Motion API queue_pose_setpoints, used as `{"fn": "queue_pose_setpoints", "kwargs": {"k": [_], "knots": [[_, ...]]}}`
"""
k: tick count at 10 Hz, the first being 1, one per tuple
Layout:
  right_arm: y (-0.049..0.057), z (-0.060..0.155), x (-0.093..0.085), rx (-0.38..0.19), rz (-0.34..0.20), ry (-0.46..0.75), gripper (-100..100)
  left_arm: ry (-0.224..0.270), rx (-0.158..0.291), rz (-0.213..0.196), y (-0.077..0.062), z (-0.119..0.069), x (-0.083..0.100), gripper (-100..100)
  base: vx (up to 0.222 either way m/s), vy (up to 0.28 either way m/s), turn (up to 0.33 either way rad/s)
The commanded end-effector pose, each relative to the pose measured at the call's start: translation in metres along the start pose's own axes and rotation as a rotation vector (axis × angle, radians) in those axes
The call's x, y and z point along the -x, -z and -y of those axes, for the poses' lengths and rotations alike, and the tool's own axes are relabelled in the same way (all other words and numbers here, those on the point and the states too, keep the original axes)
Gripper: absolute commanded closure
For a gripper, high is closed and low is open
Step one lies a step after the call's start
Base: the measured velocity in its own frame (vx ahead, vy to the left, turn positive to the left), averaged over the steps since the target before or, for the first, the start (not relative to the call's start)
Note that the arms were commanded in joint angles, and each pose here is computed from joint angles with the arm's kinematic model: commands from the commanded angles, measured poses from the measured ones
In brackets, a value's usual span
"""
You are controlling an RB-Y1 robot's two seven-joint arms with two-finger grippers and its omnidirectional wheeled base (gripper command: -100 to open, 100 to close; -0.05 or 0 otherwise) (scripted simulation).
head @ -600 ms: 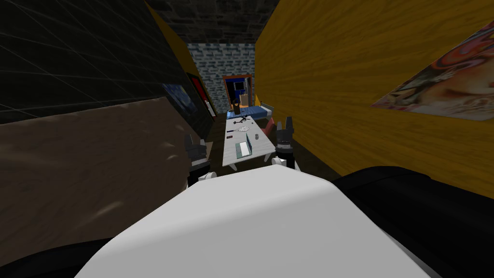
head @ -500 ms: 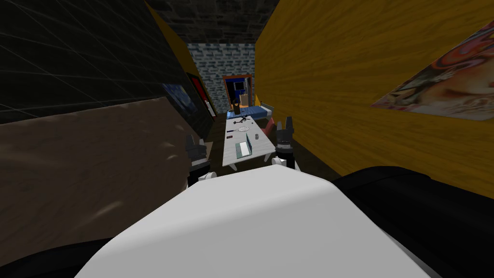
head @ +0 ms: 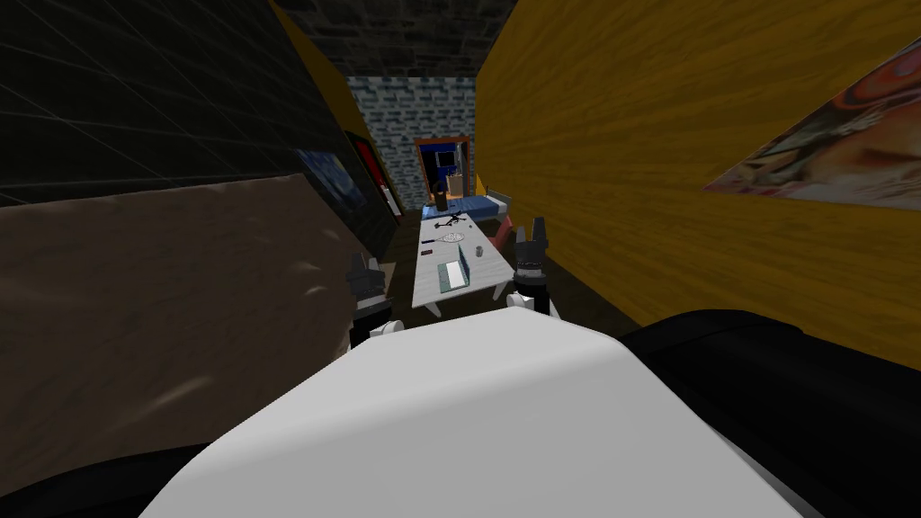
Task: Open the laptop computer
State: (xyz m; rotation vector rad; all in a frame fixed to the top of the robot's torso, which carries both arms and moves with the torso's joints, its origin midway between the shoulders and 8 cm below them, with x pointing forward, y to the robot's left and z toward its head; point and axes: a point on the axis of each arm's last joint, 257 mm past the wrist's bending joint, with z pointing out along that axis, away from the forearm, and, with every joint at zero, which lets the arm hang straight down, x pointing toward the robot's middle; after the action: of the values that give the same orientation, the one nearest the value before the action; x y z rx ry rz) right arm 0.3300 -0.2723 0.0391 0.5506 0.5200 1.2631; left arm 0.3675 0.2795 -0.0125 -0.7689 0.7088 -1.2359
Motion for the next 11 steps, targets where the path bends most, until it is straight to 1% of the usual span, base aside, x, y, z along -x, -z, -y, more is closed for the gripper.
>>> {"fn": "queue_pose_setpoints", "kwargs": {"k": [1, 3, 4, 7, 8, 9, 11], "knots": [[0.0, 0.0, 0.0, 0.0, 0.0, 0.0, 0, 0.0, 0.0, 0.0, 0.0, 0.0, 0.0, 0, 0.0, 0.0, 0.0], [0.0, 0.0, 0.0, 0.0, 0.0, 0.0, 0, 0.0, 0.0, 0.0, 0.0, 0.0, 0.0, 0, 0.0, 0.0, 0.0], [0.0, 0.0, 0.0, 0.0, 0.0, 0.0, 0, -0.022, 0.007, -0.033, 0.0, -0.004, -0.004, -100, 0.008, -0.019, -0.002], [0.0, 0.0, 0.0, -0.001, 0.0, 0.0, 0, -0.075, 0.034, -0.096, 0.002, -0.017, -0.01, -100, 0.006, -0.058, -0.003], [0.0, 0.0, 0.0, -0.001, 0.0, 0.0, 0, -0.108, 0.061, -0.127, 0.004, -0.03, -0.013, -100, 0.012, -0.133, -0.007], [0.0, 0.0, 0.0, -0.001, 0.0, 0.0, 0, -0.124, 0.075, -0.138, 0.005, -0.037, -0.014, -100, 0.02, -0.14, -0.005], [0.0, 0.0, 0.0, -0.001, 0.0, 0.0, 0, -0.18, 0.137, -0.167, 0.009, -0.065, -0.015, -100, 0.021, -0.197, -0.011]]}}
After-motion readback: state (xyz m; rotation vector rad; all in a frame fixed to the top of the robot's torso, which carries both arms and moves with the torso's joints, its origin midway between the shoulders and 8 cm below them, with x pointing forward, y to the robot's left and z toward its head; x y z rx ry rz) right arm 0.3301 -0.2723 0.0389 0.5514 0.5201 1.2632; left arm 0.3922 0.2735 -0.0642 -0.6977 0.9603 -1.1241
